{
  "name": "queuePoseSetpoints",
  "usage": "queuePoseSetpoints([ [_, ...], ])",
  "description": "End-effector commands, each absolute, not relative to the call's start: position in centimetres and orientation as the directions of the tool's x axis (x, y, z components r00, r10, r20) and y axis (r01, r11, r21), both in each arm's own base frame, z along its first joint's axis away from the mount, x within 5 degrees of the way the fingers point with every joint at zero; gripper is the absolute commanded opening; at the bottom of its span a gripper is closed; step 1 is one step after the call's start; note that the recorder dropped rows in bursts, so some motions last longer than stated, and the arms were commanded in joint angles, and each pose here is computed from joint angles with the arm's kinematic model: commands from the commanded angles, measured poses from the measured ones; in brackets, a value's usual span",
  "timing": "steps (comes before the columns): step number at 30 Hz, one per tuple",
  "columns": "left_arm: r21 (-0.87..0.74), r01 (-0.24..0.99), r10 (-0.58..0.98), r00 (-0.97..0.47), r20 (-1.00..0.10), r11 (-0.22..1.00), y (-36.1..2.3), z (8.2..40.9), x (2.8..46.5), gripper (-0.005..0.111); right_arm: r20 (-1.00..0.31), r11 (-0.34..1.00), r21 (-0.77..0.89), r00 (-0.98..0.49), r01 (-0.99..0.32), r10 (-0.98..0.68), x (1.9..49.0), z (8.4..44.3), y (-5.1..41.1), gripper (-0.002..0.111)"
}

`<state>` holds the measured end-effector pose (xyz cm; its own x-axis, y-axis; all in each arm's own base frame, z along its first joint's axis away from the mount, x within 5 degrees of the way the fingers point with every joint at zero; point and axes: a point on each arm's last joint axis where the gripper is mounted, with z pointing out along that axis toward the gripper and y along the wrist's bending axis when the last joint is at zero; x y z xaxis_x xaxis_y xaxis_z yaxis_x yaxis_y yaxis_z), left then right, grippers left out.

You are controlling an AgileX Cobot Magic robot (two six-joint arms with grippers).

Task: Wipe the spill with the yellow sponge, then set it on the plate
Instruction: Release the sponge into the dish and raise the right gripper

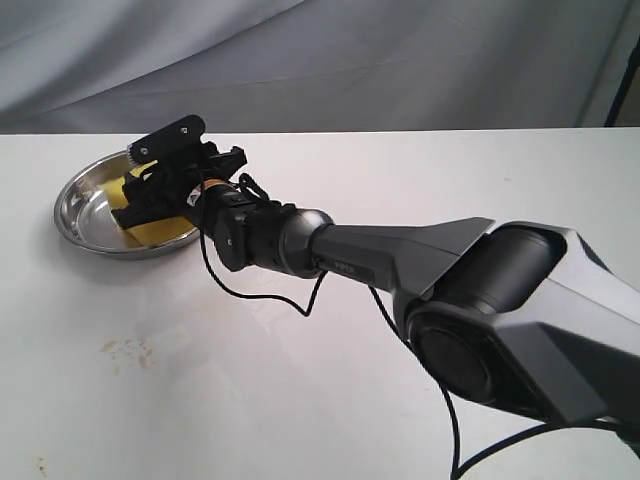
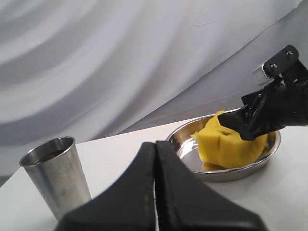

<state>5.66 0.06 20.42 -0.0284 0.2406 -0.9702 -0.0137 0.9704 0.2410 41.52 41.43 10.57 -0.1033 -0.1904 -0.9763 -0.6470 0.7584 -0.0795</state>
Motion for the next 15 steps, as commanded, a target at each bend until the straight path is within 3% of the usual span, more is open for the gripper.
queuePoseSetpoints([
  [1, 0.236, -0.014, 0.236, -0.016, -0.972, 0.972, 0.0, 20.4, 5.6, 0.000, -0.990, 0.773, -0.045, -0.078, -0.633, -0.121, 41.6, 12.8, 41.5, 0.079],
  [8, 0.236, -0.014, 0.236, -0.016, -0.972, 0.972, 0.0, 20.4, 5.6, 0.000, -0.975, 0.702, -0.137, -0.030, -0.699, -0.221, 40.5, 19.8, 41.5, 0.073],
  [15, 0.236, -0.014, 0.236, -0.016, -0.972, 0.972, 0.0, 20.4, 5.6, 0.000, -0.951, 0.651, -0.147, -0.075, -0.745, -0.301, 39.9, 26.4, 38.9, 0.049],
])
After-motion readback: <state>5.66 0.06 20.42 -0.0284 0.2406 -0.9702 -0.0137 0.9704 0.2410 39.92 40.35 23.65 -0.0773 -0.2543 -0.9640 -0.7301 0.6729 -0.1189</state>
